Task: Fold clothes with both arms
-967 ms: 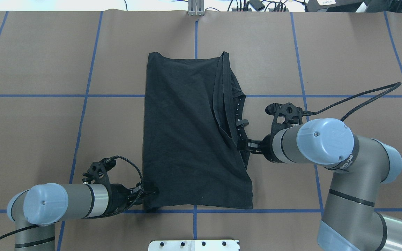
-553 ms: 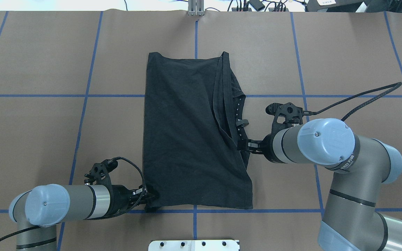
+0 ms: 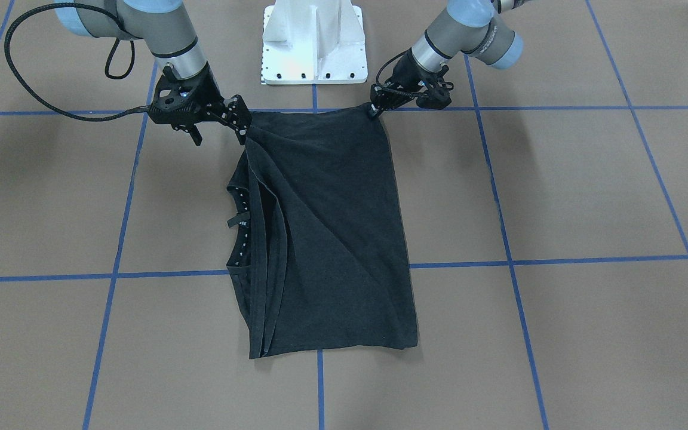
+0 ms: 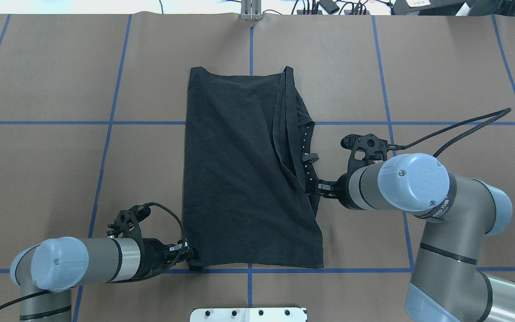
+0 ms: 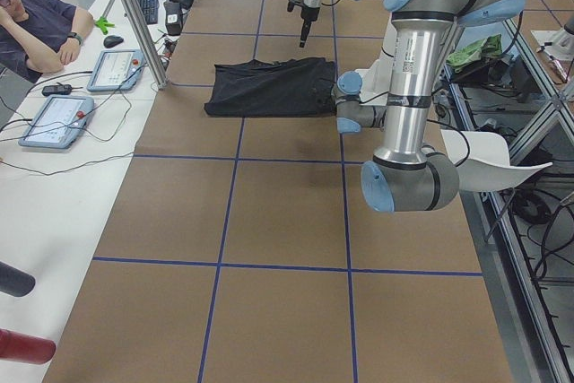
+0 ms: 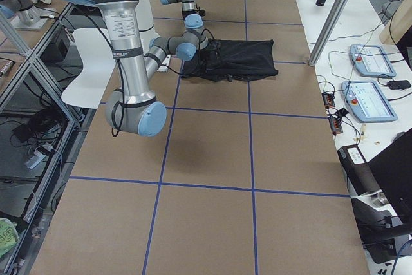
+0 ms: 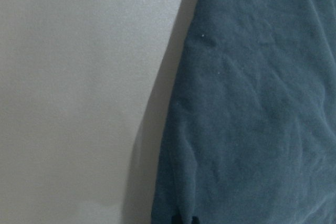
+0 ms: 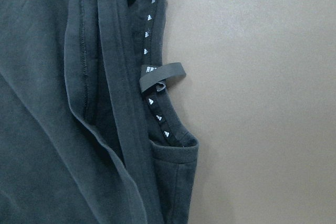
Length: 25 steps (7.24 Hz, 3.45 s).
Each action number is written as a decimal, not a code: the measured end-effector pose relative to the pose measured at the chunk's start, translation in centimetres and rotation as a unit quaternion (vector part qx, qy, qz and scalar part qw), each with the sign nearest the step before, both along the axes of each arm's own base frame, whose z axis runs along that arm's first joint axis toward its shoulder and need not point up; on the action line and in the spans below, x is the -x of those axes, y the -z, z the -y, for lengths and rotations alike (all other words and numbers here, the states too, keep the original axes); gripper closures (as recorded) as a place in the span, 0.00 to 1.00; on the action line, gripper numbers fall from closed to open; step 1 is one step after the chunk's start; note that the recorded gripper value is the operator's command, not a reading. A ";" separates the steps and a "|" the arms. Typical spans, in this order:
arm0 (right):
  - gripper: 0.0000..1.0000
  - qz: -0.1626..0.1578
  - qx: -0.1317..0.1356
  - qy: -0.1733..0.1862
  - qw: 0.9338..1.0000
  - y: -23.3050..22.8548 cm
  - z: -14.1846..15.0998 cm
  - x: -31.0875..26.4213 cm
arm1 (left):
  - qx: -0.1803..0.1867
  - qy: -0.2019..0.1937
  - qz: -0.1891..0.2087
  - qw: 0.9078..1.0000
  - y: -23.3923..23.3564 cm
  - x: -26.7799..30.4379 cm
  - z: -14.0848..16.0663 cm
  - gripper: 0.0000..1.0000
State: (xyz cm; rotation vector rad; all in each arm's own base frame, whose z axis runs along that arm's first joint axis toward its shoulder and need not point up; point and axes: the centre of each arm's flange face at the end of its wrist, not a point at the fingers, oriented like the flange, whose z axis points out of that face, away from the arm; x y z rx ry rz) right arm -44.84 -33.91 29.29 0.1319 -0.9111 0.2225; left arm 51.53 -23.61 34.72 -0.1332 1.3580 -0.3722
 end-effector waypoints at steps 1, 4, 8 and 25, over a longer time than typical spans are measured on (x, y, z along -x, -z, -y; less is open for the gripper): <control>0.00 -0.002 0.008 -0.005 1.000 -0.3 0.0 0.6 | 0.000 -0.001 0.000 1.000 0.0 0.0 0.0 1.00; 0.01 -0.003 0.026 -0.038 0.999 0.2 0.3 4.2 | 0.000 -0.004 -0.002 1.000 0.2 0.0 -0.1 1.00; 0.16 -0.012 0.040 -0.065 0.997 -0.5 -0.9 7.2 | 0.000 -0.004 -0.005 1.000 0.4 0.2 -0.1 1.00; 0.55 -0.034 0.038 -0.057 0.997 -2.3 -3.3 9.4 | -0.002 -0.004 -0.012 1.000 1.1 0.6 -0.2 1.00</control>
